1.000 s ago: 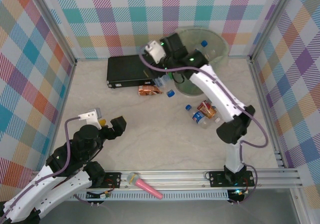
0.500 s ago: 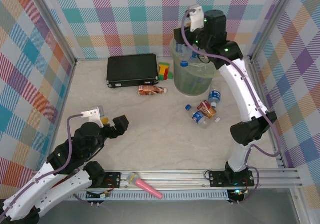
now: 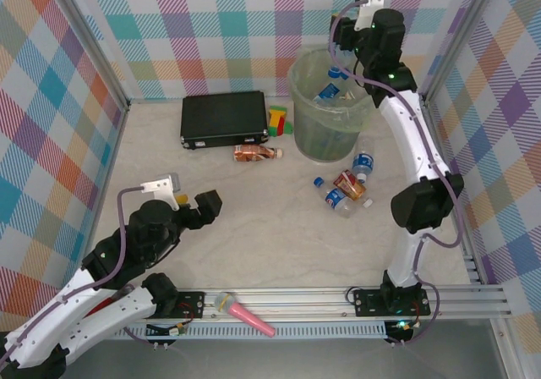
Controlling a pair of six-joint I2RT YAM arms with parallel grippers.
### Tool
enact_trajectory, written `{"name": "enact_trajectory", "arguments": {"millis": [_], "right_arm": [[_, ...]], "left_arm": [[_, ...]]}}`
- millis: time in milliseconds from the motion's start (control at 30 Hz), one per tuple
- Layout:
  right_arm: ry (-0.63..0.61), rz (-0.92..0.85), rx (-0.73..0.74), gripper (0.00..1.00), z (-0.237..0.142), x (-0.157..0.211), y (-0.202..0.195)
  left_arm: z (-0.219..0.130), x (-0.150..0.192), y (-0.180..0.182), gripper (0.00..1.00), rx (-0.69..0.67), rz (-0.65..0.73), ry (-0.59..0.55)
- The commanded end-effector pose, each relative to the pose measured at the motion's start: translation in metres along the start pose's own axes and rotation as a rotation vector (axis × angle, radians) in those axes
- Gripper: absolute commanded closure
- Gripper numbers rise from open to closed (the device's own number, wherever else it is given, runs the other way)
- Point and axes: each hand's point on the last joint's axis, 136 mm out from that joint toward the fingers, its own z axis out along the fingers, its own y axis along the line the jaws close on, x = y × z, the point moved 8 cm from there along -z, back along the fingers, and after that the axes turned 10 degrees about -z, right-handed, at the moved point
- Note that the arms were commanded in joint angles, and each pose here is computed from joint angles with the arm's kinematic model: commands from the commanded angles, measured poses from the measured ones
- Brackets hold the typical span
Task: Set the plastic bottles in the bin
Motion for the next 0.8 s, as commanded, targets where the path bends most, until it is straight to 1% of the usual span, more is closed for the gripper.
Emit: {"name": "enact_trajectory", "arguments": {"millis": [0,200,400,533,600,700,767], "right_arm": [[-0.077,-0.005,0.094,0.46,0.019,0.007,-0.015],[-0.064,0.0,0.168,0.46,0.043,0.03,-0.036],[-0.089,-0.003,0.2,0.49,0.058,0.042,-0.051],[-0.068,-0.032,0.207,0.49,0.065,0.048,-0.056],[-0.051,-0.054,0.211,0.46,0.064,0.05,-0.057],[-0.025,-0.062,0.181,0.34,0.062,0.052,-0.055],[-0.022,-0.055,0.163,0.31,0.059,0.05,-0.053]], "left_arm": [[-0.005,-0.009,-0.014,0.0,0.057,-0.002,-0.01],[-0.003,-0.011,-0.017,0.0,0.049,-0.01,-0.014],[0.0,-0.01,-0.018,0.0,0.037,-0.014,-0.003],[0.001,-0.01,-0.018,0.0,0.034,-0.016,-0.003],[0.002,-0.01,-0.018,0.0,0.027,-0.014,-0.005],[0.004,-0.01,-0.018,0.0,0.019,-0.01,-0.013],[0.004,-0.011,-0.018,0.0,0.017,-0.009,-0.02]]}}
